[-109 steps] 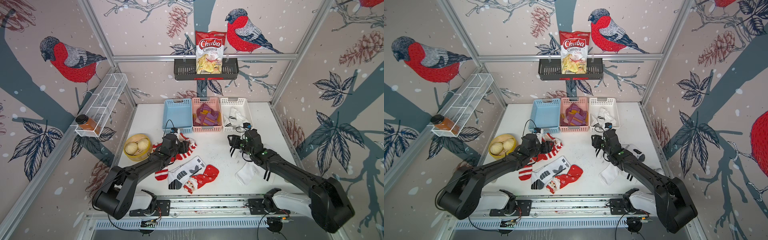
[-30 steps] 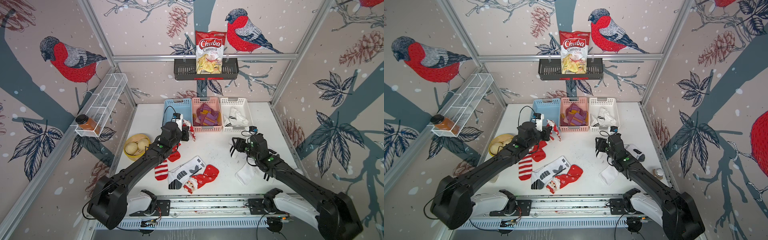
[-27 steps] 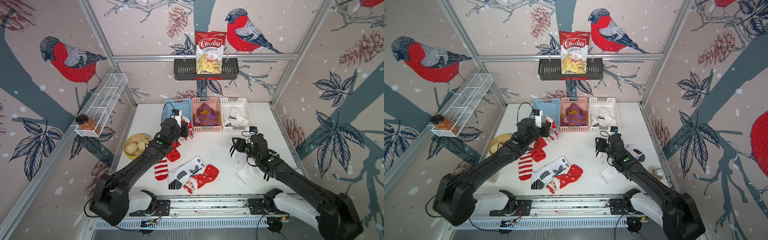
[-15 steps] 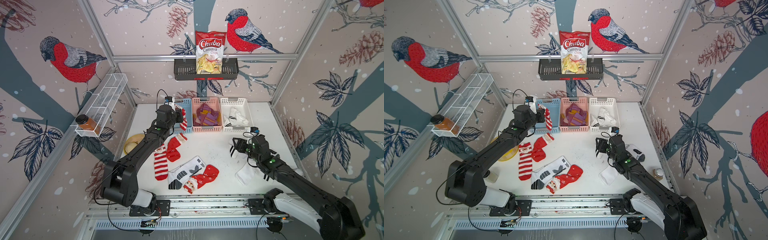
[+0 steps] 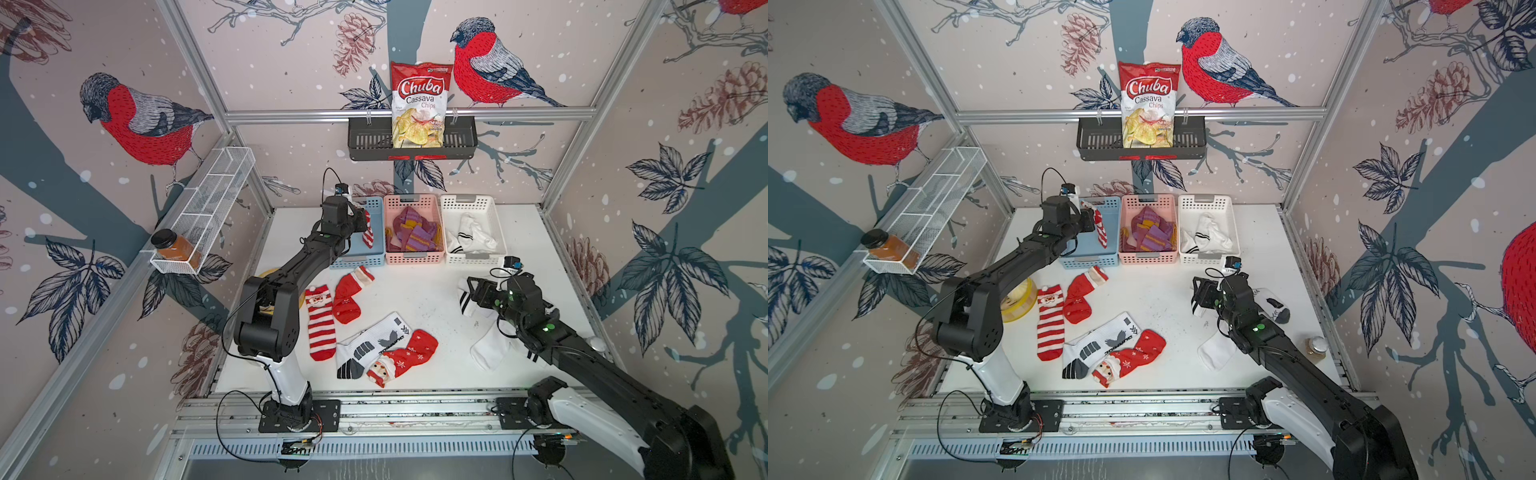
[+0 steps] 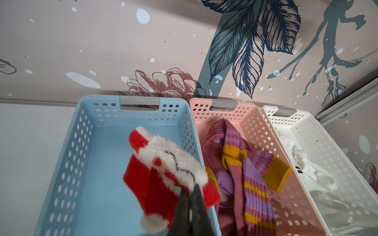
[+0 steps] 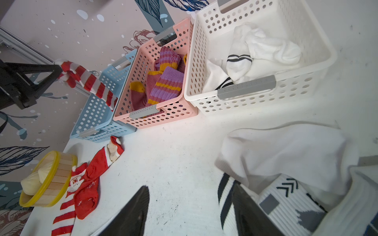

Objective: Sort the socks into the basket by color
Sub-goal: Place the sock in the bin.

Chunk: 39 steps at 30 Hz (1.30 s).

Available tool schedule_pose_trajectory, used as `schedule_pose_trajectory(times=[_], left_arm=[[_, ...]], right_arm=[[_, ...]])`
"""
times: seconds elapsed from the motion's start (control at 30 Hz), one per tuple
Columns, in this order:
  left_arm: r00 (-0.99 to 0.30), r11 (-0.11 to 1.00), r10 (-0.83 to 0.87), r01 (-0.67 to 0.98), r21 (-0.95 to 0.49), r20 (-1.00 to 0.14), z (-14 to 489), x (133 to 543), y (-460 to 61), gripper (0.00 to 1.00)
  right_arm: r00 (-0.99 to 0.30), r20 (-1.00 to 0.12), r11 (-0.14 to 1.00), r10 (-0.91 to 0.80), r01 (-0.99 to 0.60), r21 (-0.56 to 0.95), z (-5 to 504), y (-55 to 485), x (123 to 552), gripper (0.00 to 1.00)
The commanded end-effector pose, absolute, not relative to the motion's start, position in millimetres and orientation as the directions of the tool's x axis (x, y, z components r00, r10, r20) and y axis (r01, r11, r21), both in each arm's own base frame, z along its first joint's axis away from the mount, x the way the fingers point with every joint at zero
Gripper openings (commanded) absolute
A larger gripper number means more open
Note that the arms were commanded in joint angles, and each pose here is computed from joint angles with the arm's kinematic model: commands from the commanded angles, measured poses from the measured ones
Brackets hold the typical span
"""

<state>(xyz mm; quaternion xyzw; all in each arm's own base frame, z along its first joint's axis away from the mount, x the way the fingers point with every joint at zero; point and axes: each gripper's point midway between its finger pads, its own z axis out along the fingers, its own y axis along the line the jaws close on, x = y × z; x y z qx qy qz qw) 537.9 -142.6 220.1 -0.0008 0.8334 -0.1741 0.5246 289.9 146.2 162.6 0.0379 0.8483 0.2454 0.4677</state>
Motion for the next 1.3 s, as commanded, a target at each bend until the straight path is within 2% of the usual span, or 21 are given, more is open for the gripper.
schedule_pose_trajectory(times=[0.0, 0.23, 0.33, 0.37, 0.53, 0.83, 1.0, 1.27], left_arm=[[-0.447, 0.935, -0.173, 0.206, -0.29, -0.878, 218, 553, -145, 0.0], [-0.482, 0.933, -0.164, 0.209, -0.295, -0.861, 201, 573, -148, 0.02], [-0.485, 0.934, -0.168, 0.201, -0.297, -0.858, 198, 574, -147, 0.27], [-0.485, 0.933, -0.17, 0.2, -0.298, -0.858, 198, 573, -146, 0.32], [-0.465, 0.934, -0.175, 0.201, -0.296, -0.868, 204, 566, -144, 0.43], [-0.475, 0.951, -0.185, 0.135, -0.279, -0.861, 209, 527, -124, 0.46], [-0.464, 0.947, -0.204, 0.131, -0.294, -0.862, 212, 482, -116, 0.46], [-0.444, 0.947, -0.209, 0.13, -0.293, -0.872, 214, 394, -117, 0.49]], right_arm=[[-0.559, -0.774, 0.88, 0.299, -0.153, 0.45, 162, 144, 289, 0.67], [-0.558, -0.774, 0.88, 0.298, -0.154, 0.45, 161, 144, 289, 0.7], [-0.556, -0.775, 0.879, 0.3, -0.155, 0.451, 162, 144, 289, 0.71], [-0.555, -0.776, 0.878, 0.3, -0.156, 0.452, 162, 144, 289, 0.72], [-0.556, -0.775, 0.877, 0.3, -0.16, 0.454, 161, 145, 289, 0.73], [-0.56, -0.775, 0.871, 0.293, -0.179, 0.458, 158, 151, 293, 0.75], [-0.567, -0.782, 0.85, 0.258, -0.252, 0.463, 158, 167, 295, 0.79], [-0.586, -0.806, 0.765, 0.085, -0.48, 0.429, 158, 234, 287, 0.82]])
